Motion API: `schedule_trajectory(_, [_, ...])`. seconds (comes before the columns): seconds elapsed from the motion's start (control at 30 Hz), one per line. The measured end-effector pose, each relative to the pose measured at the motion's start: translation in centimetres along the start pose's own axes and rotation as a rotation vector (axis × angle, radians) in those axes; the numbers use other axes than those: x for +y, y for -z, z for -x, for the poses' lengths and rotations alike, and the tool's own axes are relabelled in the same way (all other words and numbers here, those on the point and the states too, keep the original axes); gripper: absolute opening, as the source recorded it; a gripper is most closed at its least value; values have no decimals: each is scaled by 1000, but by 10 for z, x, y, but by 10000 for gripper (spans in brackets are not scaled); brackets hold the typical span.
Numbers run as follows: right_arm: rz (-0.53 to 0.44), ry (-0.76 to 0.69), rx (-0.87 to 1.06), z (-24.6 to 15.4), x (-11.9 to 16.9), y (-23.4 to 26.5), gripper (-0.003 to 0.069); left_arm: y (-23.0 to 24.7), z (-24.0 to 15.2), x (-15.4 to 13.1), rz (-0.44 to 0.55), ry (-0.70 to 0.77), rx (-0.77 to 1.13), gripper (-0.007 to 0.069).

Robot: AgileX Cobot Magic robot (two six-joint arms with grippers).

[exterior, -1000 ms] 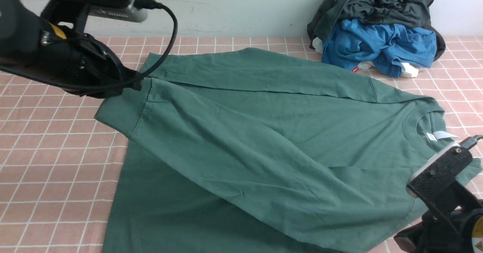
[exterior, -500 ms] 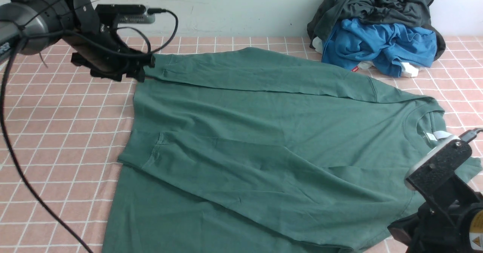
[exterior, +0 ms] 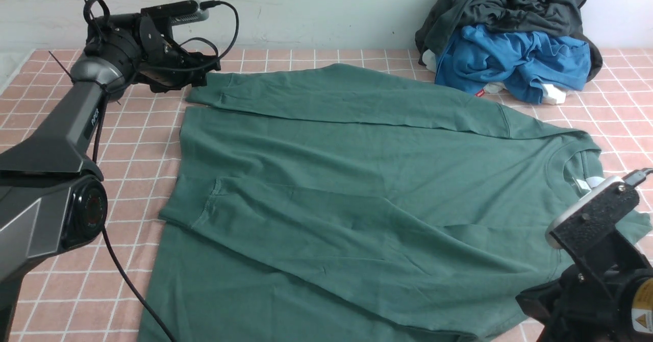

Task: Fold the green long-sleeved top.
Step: Use the left arm to clamp the cuff farthest from it, then use the left arm to drag and drop the cuff onto the cuff closest to the left arm

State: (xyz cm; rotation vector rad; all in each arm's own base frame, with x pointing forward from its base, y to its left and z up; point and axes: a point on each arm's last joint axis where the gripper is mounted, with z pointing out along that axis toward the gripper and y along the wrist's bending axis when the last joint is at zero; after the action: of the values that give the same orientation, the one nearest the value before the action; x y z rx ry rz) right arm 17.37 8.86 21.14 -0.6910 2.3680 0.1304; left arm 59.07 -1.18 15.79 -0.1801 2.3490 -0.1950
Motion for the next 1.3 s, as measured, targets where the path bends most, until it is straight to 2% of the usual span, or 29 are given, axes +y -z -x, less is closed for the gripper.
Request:
schedule_trajectory(0.1, [1,-2,0,0,0,0,-10,-11,-10,1,-13,20,21,369])
schedule_trajectory(0.17, [1,-2,0,0,0,0,-10,-14,-11,2,-16,9,18,337])
schedule_trajectory(0.27, [1,-2,-2,0,0,0,-10,-14,-12,3,-13,-9,24,232])
schedule_trajectory(0.3, [0,-1,-4,0,0,0,-10,-14,-12,4,-12,-21,32,163])
schedule_trajectory(0.33, [-1,2,-5,0,0,0,-10,-14,-12,4,-12,-25,34,151])
schedule_trajectory(0.37, [-5,14,-9,1,0,0,-10,-10,-11,4,-14,-37,51,62])
schedule_trajectory(0.43, [-13,36,-10,1,-1,0,-10,2,-6,1,-16,-51,82,28])
schedule_trajectory(0.53, [-22,61,-10,1,-2,0,-10,36,13,-8,-31,-78,111,24])
schedule_trajectory(0.7, [-42,121,-30,3,-4,0,-10,135,55,-33,-110,-128,103,23])
schedule_trajectory(0.8, [-44,128,-43,4,-4,1,-10,169,61,-43,-141,-136,114,23])
schedule_trajectory(0.9, [-47,104,-51,4,-4,5,-10,182,43,-51,-133,-174,215,23])
schedule_trajectory(1.1, [-52,59,-54,3,-5,9,-10,198,-39,-56,-63,-295,528,23])
schedule_trajectory(1.3, [-53,44,-52,3,-5,9,-10,208,-97,-41,-26,-308,616,23])
